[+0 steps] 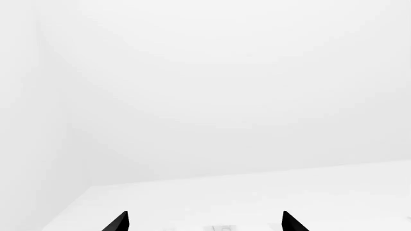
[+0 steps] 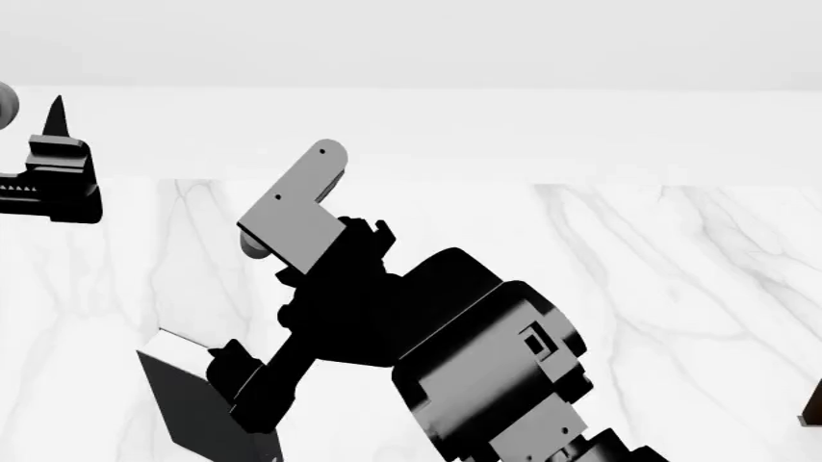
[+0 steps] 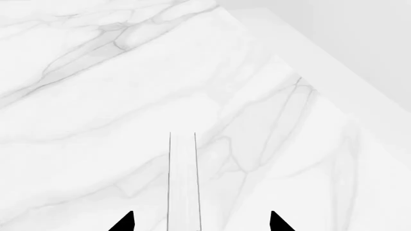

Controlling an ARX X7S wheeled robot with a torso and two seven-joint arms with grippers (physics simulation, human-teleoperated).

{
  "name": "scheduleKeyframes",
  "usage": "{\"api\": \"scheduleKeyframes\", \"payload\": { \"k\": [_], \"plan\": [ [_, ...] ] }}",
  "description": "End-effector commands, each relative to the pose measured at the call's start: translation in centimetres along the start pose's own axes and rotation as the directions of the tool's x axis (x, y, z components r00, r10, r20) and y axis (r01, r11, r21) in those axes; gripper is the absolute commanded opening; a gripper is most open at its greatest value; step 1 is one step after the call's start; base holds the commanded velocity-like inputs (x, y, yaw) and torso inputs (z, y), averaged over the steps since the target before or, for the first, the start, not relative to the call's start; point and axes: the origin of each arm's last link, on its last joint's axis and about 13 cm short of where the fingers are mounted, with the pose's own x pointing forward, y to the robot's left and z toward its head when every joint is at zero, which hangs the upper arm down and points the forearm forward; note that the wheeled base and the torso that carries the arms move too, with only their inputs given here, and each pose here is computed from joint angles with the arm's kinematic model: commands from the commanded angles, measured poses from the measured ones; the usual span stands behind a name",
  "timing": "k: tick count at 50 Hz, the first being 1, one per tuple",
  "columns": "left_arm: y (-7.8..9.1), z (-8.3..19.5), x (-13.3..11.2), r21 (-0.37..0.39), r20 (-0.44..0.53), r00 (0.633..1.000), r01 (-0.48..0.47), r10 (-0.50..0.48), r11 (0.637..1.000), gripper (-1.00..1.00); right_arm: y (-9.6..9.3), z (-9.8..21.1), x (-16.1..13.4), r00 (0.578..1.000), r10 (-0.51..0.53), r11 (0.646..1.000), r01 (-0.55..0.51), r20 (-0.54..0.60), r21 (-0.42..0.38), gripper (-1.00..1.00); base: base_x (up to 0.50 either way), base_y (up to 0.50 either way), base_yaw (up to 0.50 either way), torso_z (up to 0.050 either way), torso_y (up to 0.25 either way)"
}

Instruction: Pick up the book on the left and place it on top of the shelf.

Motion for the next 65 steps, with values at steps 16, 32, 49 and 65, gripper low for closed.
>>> {"api": "scheduleKeyframes", "payload": {
  "k": [16, 32, 49, 65],
  "plan": [
    [-0.2, -0.2, 0.0, 0.005, -0.002, 1.0, 0.004, -0.004, 1.0, 1.0, -0.5, -1.5, 4.1, 0.996, 0.063, 0.998, -0.062, -0.056, 0.025, 1.0, 0.0, 0.0, 0.0, 0.0, 0.0],
    [-0.2, -0.3, 0.0, -0.003, -0.014, 1.0, 0.02, -0.02, 1.0, 1.0, -0.3, -2.2, 4.7, 0.994, 0.078, 0.997, -0.076, -0.081, 0.027, 1.0, 0.0, 0.0, 0.0, 0.0, 0.0],
    [-0.2, -0.7, 0.2, 0.011, -0.021, 1.0, 0.018, -0.017, 1.0, 1.0, -0.2, -2.5, 4.9, 0.992, 0.088, 0.996, -0.086, -0.086, 0.027, 1.0, 0.0, 0.0, 0.0, -0.007, -0.153],
    [0.0, -0.8, 0.3, 0.0, -0.024, 1.0, 0.016, -0.016, 1.0, 1.0, -0.1, -2.5, 5.1, 0.992, 0.099, 0.995, -0.098, -0.076, 0.013, -1.0, 0.0, 0.0, 0.0, -0.002, -0.025]
  ]
}}
